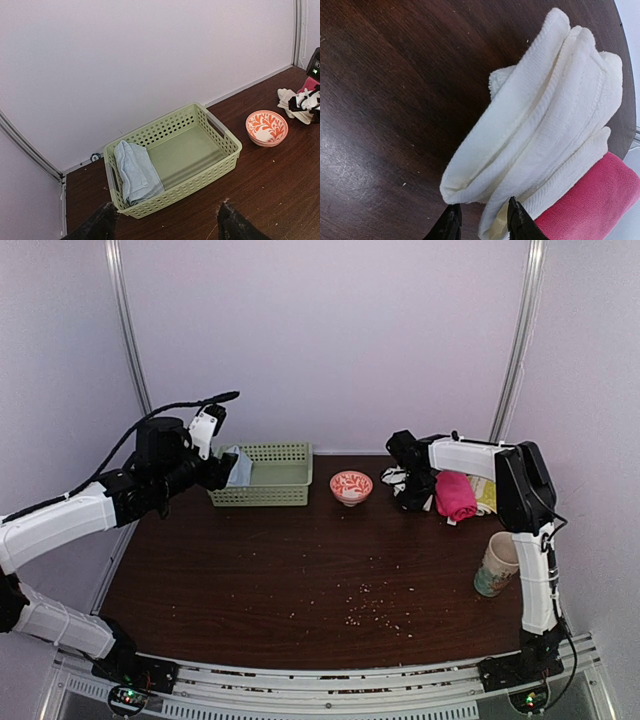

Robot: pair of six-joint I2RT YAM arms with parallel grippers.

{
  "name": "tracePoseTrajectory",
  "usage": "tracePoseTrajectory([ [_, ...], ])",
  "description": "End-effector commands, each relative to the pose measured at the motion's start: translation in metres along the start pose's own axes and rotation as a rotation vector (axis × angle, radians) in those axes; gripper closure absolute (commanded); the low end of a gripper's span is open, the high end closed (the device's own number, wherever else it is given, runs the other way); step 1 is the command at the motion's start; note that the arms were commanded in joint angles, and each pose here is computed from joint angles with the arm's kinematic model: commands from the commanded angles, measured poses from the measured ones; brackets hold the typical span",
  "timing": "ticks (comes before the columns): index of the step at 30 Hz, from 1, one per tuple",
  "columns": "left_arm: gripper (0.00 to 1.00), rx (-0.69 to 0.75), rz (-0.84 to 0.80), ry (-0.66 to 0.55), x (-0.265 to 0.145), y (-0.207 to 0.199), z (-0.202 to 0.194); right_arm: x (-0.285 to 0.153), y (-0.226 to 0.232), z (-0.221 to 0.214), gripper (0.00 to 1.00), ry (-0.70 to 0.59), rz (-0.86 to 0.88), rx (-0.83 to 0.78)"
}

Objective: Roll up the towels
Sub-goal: Pick up the towel from the towel pile.

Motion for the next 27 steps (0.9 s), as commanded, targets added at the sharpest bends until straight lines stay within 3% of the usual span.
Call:
tracePoseTrajectory([
  [1, 0.30, -0.002, -0.014, -0.044, -0.002, -0.002, 0.014, 0.009, 0.005, -0.003, 0.67, 0.053, -0.032, -0.017],
  [9, 0.30, 0.001, -0.004, -0.037, -0.001, -0.001, 0.013, 0.003, -0.001, -0.004, 0.79, 0.059, -0.074, 0.011],
  [13, 0.30, 0.002, -0.003, -0.035, 0.000, -0.001, 0.013, -0.008, -0.004, -0.003, 0.98, 0.039, -0.072, 0.013],
  [16, 0.29, 0.003, 0.003, -0.029, 0.002, -0.001, 0.010, -0.042, -0.020, 0.002, 1.00, -0.016, -0.074, 0.042],
  [18, 0.29, 0.007, 0.005, -0.016, 0.005, -0.002, 0.007, -0.087, -0.033, 0.005, 1.00, -0.131, -0.049, 0.064],
  [22, 0.29, 0.002, 0.027, -0.014, 0.009, -0.001, 0.006, -0.192, -0.040, 0.006, 1.00, -0.524, 0.075, 0.067],
  [27, 0.29, -0.023, 0.075, -0.018, 0.007, 0.004, 0.014, -0.335, -0.012, -0.017, 1.00, -1.072, 0.364, -0.164],
])
Point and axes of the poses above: each gripper's point midway between its finger pads, its own x axis out along the fingers, its own y axis along the line the jaws close on, z = x × y, the point moved 8 cm from there along -x, back along the fingers, and after that the axes turned 13 degrees about -x, right-handed, at the moved point
